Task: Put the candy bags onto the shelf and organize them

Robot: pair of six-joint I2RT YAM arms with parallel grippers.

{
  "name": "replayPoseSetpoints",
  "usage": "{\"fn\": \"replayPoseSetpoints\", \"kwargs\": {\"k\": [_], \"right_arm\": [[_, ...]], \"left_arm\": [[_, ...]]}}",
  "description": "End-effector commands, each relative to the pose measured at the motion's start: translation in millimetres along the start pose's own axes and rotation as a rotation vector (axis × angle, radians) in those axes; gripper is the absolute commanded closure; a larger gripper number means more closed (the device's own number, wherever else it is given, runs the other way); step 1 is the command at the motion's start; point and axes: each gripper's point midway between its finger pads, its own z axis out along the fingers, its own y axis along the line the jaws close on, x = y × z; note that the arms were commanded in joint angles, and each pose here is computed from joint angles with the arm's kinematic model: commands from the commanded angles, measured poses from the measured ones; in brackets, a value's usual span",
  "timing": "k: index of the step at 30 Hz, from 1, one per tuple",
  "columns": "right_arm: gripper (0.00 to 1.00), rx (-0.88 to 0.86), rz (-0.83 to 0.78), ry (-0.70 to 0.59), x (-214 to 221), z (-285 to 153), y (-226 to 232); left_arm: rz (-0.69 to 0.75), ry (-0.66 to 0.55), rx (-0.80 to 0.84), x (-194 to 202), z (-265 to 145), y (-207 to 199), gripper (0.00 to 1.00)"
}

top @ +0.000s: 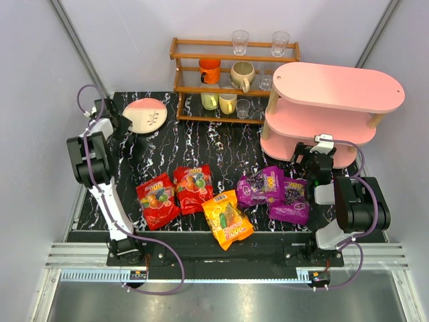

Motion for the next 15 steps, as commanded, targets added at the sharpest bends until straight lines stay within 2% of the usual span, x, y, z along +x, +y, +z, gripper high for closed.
{"fn": "replayPoseSetpoints", "kwargs": {"k": [1, 5, 9, 15], "right_arm": [[0.00, 0.003, 0.000, -0.064, -18.2, 4.2, -0.7], [0.00, 0.003, 0.000, -0.064, -18.2, 3.8, -0.7], [0.00, 0.003, 0.000, -0.065, -18.4, 4.0, -0.7], [0.00, 0.004, 0.000, -0.068, -19.3, 3.9, -0.9]], "left_arm": [[0.016, -0.077, 0.096, -23.1, -40.7, -24.5, 0.44], [0.007, -0.094, 0.123, -19.0, -67.7, -22.9, 0.44], [0.016, -0.111, 0.127, -14.4, -88.5, -17.1, 0.40], [0.029, -0.062, 0.140, 14.8, -105.8, 0.0, 0.38]]}}
